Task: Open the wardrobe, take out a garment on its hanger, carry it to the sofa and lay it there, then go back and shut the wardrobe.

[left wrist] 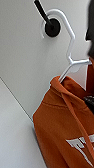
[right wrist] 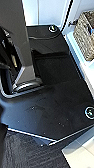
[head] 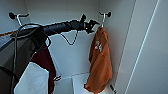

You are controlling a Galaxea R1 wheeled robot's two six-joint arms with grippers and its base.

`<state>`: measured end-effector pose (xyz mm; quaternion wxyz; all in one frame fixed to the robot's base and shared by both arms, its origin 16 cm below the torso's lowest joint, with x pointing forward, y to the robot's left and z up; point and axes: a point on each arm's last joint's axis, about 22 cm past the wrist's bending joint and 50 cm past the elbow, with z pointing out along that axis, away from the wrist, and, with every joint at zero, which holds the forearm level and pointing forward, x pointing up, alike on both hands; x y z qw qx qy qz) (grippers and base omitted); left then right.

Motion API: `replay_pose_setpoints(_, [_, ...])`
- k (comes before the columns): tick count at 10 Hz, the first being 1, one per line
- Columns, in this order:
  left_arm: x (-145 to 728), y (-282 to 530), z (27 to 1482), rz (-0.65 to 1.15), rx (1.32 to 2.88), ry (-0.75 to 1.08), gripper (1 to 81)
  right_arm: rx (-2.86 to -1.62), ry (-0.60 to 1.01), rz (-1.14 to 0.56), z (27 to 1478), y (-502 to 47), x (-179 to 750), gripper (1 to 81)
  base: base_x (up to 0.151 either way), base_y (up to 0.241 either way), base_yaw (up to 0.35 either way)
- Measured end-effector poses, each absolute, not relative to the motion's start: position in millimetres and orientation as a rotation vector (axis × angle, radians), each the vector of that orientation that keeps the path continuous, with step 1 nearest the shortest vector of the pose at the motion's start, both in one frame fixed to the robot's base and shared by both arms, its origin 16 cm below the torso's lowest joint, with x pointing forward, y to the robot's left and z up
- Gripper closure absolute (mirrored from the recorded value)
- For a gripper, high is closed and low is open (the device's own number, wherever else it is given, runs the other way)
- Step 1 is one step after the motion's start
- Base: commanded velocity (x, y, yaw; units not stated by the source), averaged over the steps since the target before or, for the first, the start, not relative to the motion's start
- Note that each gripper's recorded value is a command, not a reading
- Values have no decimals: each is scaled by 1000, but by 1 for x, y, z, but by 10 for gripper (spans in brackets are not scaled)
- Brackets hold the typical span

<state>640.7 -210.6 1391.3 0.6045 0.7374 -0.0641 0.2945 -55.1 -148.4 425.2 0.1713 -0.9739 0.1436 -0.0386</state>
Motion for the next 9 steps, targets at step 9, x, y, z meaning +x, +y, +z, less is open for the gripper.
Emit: replay_pose_setpoints(9, [628,-249,1395,652,1675,-178,10,-2757,461,-115,426,-146,-63,10,0,0,0])
